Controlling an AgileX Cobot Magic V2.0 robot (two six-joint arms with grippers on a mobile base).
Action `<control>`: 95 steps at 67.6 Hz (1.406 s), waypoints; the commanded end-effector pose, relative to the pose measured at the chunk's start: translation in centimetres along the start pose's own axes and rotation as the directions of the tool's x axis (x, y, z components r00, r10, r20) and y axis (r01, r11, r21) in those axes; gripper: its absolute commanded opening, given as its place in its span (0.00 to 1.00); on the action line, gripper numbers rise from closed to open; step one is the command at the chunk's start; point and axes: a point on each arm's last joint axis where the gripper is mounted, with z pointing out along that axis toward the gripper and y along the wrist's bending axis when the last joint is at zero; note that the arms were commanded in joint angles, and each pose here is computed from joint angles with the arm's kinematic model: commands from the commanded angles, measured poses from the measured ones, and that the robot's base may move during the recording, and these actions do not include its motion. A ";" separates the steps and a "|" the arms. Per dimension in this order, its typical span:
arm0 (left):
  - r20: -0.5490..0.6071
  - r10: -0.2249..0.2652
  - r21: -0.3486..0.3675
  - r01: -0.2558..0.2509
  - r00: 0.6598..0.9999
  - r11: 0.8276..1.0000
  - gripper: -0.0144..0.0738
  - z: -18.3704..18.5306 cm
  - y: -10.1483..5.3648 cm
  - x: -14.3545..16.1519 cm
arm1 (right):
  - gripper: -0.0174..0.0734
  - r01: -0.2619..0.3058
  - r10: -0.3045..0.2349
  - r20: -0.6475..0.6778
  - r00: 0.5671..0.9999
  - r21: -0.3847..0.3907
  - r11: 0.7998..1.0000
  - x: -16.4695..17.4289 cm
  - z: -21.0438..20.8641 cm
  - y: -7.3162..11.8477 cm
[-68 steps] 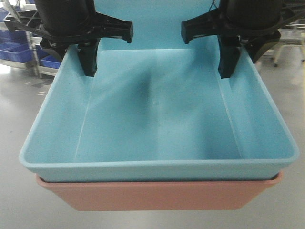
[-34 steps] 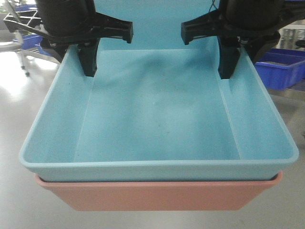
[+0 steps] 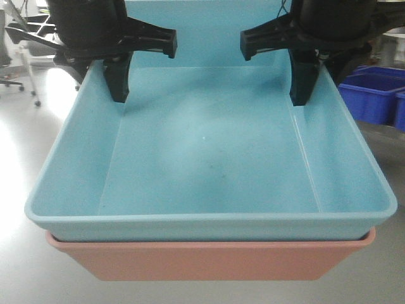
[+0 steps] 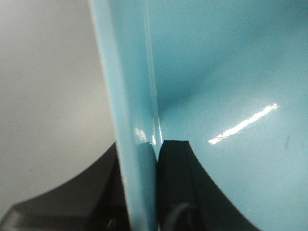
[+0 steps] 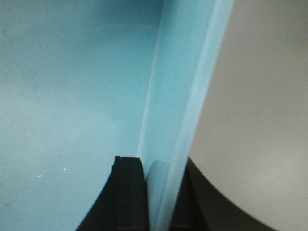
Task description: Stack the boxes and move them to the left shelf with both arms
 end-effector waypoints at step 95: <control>0.223 -0.040 0.245 -0.016 0.974 0.969 0.16 -3.0 -3.4 -2.4 | 0.25 0.020 0.038 0.248 0.968 -0.228 0.973 -2.7 -2.9 2.6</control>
